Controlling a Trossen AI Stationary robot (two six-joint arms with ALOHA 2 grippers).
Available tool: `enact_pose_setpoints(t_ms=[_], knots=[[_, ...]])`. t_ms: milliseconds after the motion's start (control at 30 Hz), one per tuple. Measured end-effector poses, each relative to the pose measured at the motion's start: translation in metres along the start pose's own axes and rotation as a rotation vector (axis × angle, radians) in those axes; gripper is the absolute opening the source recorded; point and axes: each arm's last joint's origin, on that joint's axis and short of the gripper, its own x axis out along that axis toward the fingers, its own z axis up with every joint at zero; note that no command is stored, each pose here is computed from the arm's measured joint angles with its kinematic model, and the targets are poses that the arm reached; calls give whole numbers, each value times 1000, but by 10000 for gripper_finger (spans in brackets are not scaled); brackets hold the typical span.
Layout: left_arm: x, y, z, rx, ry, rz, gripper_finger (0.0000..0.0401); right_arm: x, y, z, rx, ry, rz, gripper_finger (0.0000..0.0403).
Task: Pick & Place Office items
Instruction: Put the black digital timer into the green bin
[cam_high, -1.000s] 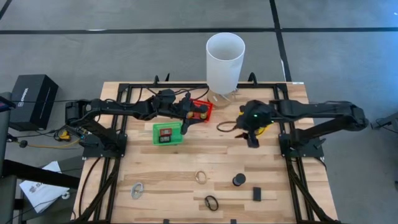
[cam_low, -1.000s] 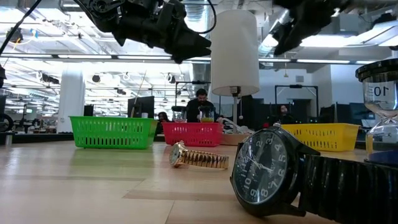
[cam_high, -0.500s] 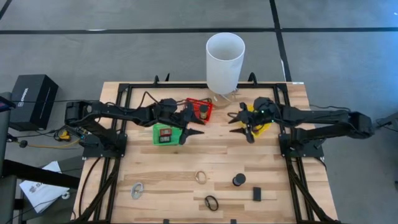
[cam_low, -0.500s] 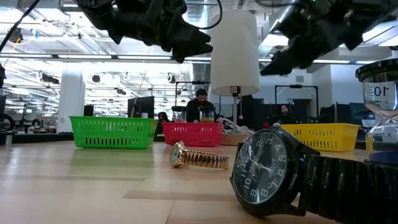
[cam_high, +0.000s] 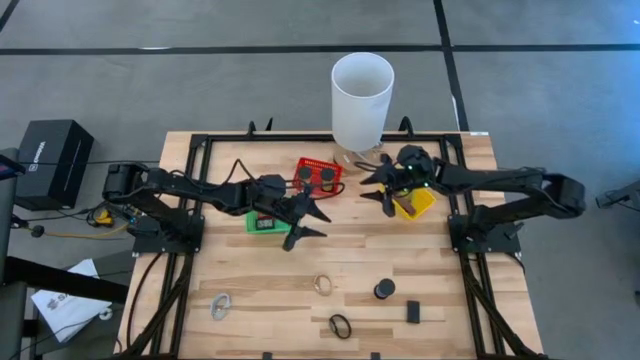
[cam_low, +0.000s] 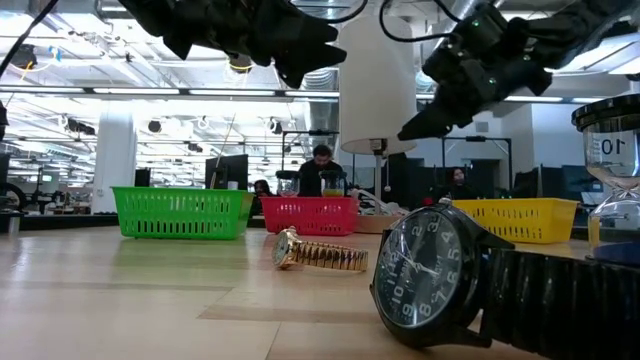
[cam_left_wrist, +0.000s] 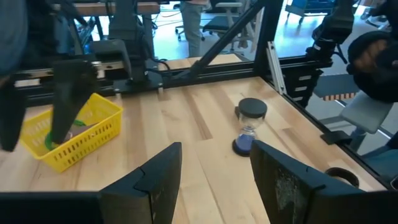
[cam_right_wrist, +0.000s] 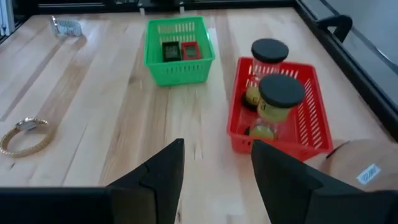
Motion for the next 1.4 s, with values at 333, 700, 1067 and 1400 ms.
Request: enact_pose_setpoints(t_ms=[333,700,1067,1400], knots=[[0,0,0,1,1,1,186,-5,-6,32,247,54,-68,177],[0,0,0,1,1,2,186,-37,47,43,503,320,59,177],[0,0,0,28,0,2,186,-84,96,23,847,619,-99,177],[0,0,1,199,-12,4,186,-88,160,-2,1127,931,-287,177]])
